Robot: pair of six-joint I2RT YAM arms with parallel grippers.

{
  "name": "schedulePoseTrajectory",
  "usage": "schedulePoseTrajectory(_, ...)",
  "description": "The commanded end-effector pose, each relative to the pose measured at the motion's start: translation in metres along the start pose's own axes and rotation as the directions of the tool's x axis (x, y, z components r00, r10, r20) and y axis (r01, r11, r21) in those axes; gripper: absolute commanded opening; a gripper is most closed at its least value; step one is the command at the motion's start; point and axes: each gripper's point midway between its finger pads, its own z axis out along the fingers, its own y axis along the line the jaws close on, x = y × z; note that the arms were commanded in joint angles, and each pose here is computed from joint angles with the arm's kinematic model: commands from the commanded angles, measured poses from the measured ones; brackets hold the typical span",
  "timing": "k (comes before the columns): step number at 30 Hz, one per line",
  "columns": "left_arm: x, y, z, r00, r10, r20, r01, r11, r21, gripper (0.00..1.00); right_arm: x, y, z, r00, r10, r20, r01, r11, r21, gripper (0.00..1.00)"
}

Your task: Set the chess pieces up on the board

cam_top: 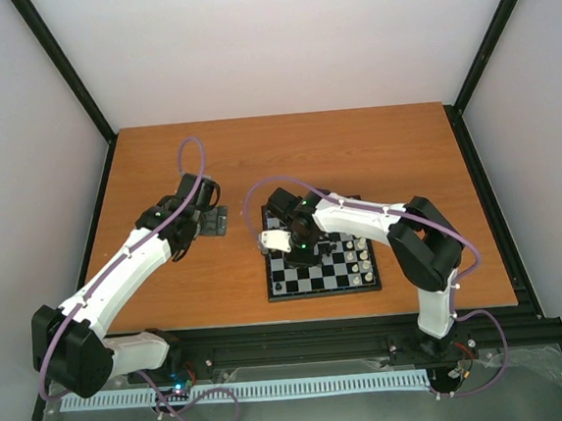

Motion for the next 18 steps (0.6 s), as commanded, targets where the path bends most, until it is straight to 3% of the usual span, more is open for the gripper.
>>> schedulePoseTrajectory(1, -0.013, -0.001, -0.007, 1.0, -0.001, 0.024, 0.001, 1.0, 0.013, 1.0, -0.011, -0.002, 0.004, 1.0, -0.005, 0.012, 0.005, 1.0, 0.007, 0.06)
schedulePoseTrajectory(18, -0.013, -0.002, -0.007, 1.0, 0.0, 0.022, -0.001, 1.0, 0.023, 1.0, -0.013, -0.012, 0.014, 1.0, -0.012, -0.011, 0.013, 0.998, 0.069, 0.06)
